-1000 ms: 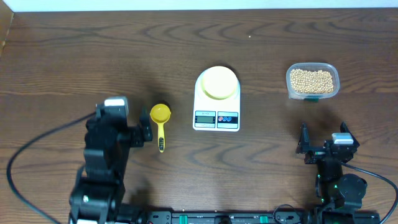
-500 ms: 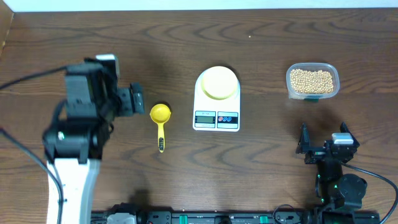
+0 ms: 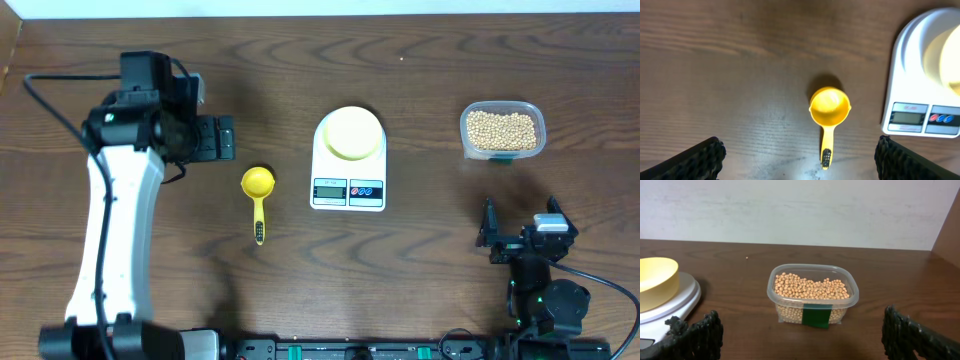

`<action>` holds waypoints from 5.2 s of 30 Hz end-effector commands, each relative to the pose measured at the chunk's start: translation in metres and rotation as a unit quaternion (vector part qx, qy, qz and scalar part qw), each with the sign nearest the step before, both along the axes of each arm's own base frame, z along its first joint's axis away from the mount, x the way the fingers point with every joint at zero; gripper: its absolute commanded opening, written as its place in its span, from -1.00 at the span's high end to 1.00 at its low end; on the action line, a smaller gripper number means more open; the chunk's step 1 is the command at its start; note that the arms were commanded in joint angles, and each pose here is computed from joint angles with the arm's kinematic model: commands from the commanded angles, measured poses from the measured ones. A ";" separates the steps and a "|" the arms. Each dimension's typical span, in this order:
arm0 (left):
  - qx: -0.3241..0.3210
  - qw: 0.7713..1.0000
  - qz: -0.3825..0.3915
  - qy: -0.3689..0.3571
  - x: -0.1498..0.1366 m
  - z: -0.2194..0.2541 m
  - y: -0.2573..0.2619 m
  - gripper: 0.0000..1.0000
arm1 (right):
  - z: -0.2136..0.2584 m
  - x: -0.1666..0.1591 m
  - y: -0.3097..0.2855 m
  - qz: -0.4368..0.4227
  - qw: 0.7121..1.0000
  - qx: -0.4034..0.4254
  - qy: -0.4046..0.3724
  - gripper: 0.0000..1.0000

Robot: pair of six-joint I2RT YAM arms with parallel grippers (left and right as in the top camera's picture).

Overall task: Scoop item into bowl and weigh 50g on scale
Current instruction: 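Raise the left arm and move the left gripper above the yellow scoop, then lower the left gripper and close it on the yellow scoop's rim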

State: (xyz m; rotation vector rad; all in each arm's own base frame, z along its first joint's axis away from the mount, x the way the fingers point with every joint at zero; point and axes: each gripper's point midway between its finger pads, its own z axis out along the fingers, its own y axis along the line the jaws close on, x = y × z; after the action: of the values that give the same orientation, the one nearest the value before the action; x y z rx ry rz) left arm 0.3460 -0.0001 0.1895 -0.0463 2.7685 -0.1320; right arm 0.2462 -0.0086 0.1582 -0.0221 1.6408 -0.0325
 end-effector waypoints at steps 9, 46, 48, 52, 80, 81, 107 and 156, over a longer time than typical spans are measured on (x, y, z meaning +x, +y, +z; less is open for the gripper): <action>-0.006 0.998 -0.009 0.057 0.009 -0.035 -0.001 -0.96 | -0.001 0.000 -0.003 -0.007 1.000 -0.007 0.000 -0.98; 0.009 0.993 -0.087 0.073 0.004 -0.047 -0.023 -0.95 | -0.001 0.000 -0.003 -0.007 1.000 -0.007 0.000 -0.99; 0.009 0.993 -0.087 0.073 0.004 -0.047 -0.023 -0.95 | -0.001 0.000 -0.003 -0.007 1.000 -0.007 0.000 -0.98; 0.009 0.993 -0.088 0.073 0.004 -0.047 -0.023 -0.95 | -0.001 0.000 -0.003 -0.007 1.000 -0.007 0.000 -0.99; 0.060 0.975 -0.143 0.161 -0.008 -0.107 -0.036 -0.95 | -0.001 0.000 -0.003 -0.007 1.000 -0.007 0.000 -0.98; 0.060 0.974 -0.143 0.163 -0.007 -0.110 -0.036 -0.95 | -0.001 0.000 -0.003 -0.007 1.000 -0.007 0.000 -0.99; 0.080 0.964 -0.143 0.209 0.006 -0.173 -0.029 -0.95 | -0.001 0.000 -0.003 -0.007 1.000 -0.007 0.000 -0.98; 0.062 0.972 -0.143 0.178 0.021 -0.176 -0.038 -0.68 | -0.001 0.000 -0.003 -0.007 1.000 -0.007 0.000 -0.98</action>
State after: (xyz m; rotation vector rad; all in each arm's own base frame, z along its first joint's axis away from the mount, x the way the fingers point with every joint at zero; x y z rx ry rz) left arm 0.3738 -0.0373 0.0198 0.3818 3.0890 -0.0150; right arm 0.2462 -0.0086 0.1582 -0.0221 1.6408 -0.0325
